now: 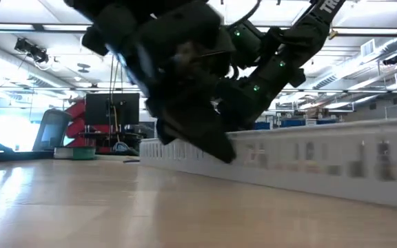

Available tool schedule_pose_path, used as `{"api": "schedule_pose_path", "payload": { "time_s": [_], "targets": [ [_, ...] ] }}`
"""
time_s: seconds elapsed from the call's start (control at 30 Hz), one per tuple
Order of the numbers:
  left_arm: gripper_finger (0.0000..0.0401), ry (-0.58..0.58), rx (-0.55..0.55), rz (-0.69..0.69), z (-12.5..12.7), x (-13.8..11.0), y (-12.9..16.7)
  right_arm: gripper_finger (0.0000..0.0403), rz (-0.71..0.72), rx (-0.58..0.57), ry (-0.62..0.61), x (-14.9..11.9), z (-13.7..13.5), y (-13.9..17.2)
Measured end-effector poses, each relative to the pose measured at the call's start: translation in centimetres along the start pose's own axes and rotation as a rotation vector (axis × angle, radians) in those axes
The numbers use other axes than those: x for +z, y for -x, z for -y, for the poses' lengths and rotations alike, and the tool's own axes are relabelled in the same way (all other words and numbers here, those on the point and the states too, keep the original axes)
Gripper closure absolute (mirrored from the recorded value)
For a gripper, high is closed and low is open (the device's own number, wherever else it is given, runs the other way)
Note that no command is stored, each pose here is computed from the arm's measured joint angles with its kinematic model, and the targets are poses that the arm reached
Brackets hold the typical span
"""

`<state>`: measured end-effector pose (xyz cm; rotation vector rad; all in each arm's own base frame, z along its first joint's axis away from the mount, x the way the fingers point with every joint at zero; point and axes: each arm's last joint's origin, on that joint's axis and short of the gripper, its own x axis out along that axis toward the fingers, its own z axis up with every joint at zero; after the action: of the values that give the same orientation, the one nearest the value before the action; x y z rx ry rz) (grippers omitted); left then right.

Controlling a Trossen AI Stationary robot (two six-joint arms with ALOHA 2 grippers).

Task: Ziptie cables
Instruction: Adjust the white cable duct, then prepare the white cable duct

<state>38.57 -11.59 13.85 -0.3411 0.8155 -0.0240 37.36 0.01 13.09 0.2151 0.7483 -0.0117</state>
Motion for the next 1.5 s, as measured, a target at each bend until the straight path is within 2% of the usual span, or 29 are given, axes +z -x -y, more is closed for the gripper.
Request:
{"api": "schedule_pose_path", "payload": {
  "time_s": [0.27, 0.47, 0.63, 0.83, 0.93, 1.07, 1.17, 1.23, 1.37, 1.5],
  "targets": [
    [0.0401, -0.018, 0.062, 0.061, 0.8, 0.7, 0.0, 0.0403, -0.061, -0.067, 0.085, 0.5, -1.3, 2.5],
    [0.0401, -0.048, 0.053, 0.069, 1.1, 0.9, 0.3, 0.0403, -0.092, -0.177, 0.154, 0.9, -2.2, 6.2],
    [0.0401, -0.179, 0.077, 0.079, 1.6, 2.6, 1.7, 0.0403, -0.093, -0.193, 0.142, -0.2, -1.5, 9.4],
    [0.0401, -0.387, 0.167, 0.033, -0.1, 5.6, 3.4, 0.0403, -0.06, -0.228, 0.066, -2.7, 0.4, 12.7],
    [0.0401, -0.477, 0.195, 0.027, -1.6, 7.1, 3.8, 0.0403, -0.052, -0.233, 0.028, -4.0, 0.7, 13.8],
    [0.0401, -0.494, 0.253, 0.011, -4.8, 8.3, 4.0, 0.0403, -0.038, -0.234, -0.032, -5.4, 0.9, 14.6],
    [0.0401, -0.49, 0.411, -0.045, -7.8, 8.9, 4.7, 0.0403, -0.057, -0.238, -0.077, -6.7, 1.1, 14.6],
    [0.0401, -0.498, 0.56, -0.139, -9.9, 9.3, 6.1, 0.0403, -0.069, -0.238, -0.101, -7.4, 1.1, 14.5],
    [0.0401, -0.474, 0.822, -0.213, -13.6, 11.5, 9.8, 0.0403, -0.092, -0.228, -0.126, -8.4, 0.9, 14.3],
    [0.0401, -0.427, 0.881, -0.202, -17.6, 13.1, 12.5, 0.0403, -0.045, -0.206, -0.117, -8.0, 0.5, 14.0]
  ]
}}
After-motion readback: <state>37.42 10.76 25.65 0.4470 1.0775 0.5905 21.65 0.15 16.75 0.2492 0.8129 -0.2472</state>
